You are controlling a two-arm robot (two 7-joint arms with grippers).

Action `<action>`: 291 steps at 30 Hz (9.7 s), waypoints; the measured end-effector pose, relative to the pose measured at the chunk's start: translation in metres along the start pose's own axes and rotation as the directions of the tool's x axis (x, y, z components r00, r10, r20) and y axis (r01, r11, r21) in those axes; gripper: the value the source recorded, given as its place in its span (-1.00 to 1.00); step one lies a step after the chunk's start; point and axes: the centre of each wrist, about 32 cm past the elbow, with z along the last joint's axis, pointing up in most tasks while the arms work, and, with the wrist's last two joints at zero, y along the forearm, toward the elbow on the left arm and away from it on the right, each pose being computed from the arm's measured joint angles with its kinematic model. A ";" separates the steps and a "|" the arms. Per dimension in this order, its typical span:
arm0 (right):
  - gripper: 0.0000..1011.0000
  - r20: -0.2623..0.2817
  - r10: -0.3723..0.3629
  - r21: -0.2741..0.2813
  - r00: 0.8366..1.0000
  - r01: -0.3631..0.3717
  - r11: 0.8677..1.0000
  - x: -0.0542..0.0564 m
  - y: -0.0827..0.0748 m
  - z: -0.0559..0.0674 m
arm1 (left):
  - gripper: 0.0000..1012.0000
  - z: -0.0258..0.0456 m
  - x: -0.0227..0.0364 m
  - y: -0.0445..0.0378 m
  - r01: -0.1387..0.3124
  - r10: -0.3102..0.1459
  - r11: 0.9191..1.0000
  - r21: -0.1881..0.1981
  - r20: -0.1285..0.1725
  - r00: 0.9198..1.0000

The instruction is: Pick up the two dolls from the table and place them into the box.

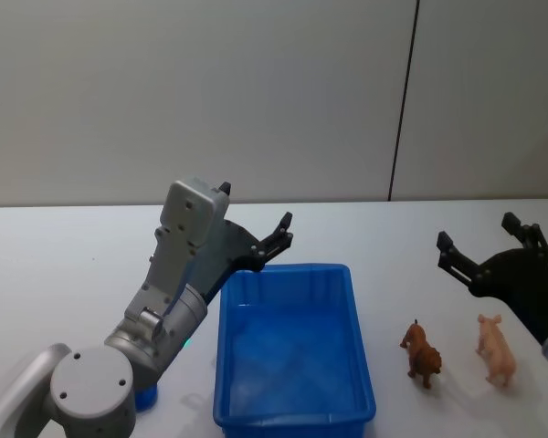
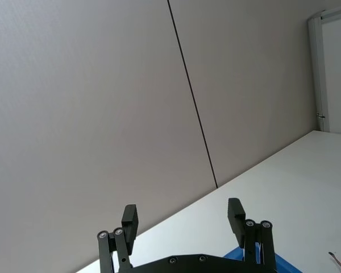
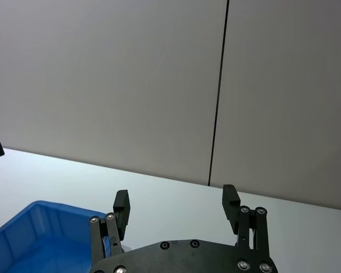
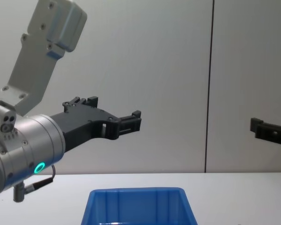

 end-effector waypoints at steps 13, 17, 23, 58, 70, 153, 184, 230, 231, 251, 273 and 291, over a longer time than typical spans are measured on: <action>0.98 -0.015 0.003 -0.096 1.000 -0.004 0.995 0.030 -0.009 -0.010 | 0.98 0.0000 0.0000 0.0000 0.000 0.000 1.000 0.000 0.000 1.000; 0.98 -0.016 0.003 -0.143 1.000 -0.005 0.990 0.039 -0.013 -0.016 | 0.98 0.0000 0.0000 0.0000 0.000 0.000 1.000 0.000 0.000 1.000; 0.98 -0.011 0.006 -0.217 1.000 -0.008 0.976 0.051 -0.021 -0.026 | 0.98 0.0000 0.0000 0.0000 0.000 0.000 1.000 0.000 0.000 1.000; 0.90 -0.032 0.020 -0.471 0.999 -0.033 0.881 0.049 -0.033 -0.068 | 0.98 0.0000 0.0000 0.0000 0.000 0.000 1.000 0.000 0.000 1.000; 0.25 -0.041 0.001 -0.504 0.999 -0.021 0.863 0.047 -0.031 -0.072 | 0.98 0.0000 0.0000 0.0000 0.000 0.000 1.000 0.000 0.000 1.000; 0.82 -0.084 0.463 -0.300 0.882 -0.466 0.833 -0.036 0.037 -0.016 | 0.98 0.0000 0.0000 0.0000 0.000 0.000 1.000 0.000 0.000 1.000; 0.98 -0.108 0.231 -0.395 0.967 -0.255 0.882 0.009 -0.001 -0.039 | 0.98 0.0000 0.0000 0.0000 0.000 0.000 1.000 0.000 0.000 1.000; -0.16 -0.033 0.221 -0.327 0.975 -0.220 0.919 0.003 0.005 -0.046 | 0.98 0.0000 0.0000 0.0000 0.000 0.000 1.000 0.000 0.000 1.000; -0.16 -0.030 0.228 -0.318 0.973 -0.226 0.921 0.002 0.005 -0.044 | 0.98 0.0000 0.0000 0.0000 0.000 0.000 1.000 0.000 0.000 1.000; -0.15 0.001 0.436 -0.216 0.900 -0.426 0.879 -0.029 0.025 -0.007 | 0.98 0.0000 0.0000 0.0000 0.000 0.000 1.000 0.000 0.000 1.000; 0.98 0.004 0.426 -0.237 0.905 -0.413 0.880 -0.029 0.040 -0.004 | 0.98 0.0000 0.0000 0.0000 0.000 0.000 1.000 0.000 0.000 1.000; 0.98 -0.030 0.340 -0.212 0.940 -0.339 0.917 0.016 0.015 -0.006 | 0.98 0.0000 0.0000 0.0000 0.000 0.000 1.000 0.000 0.000 1.000</action>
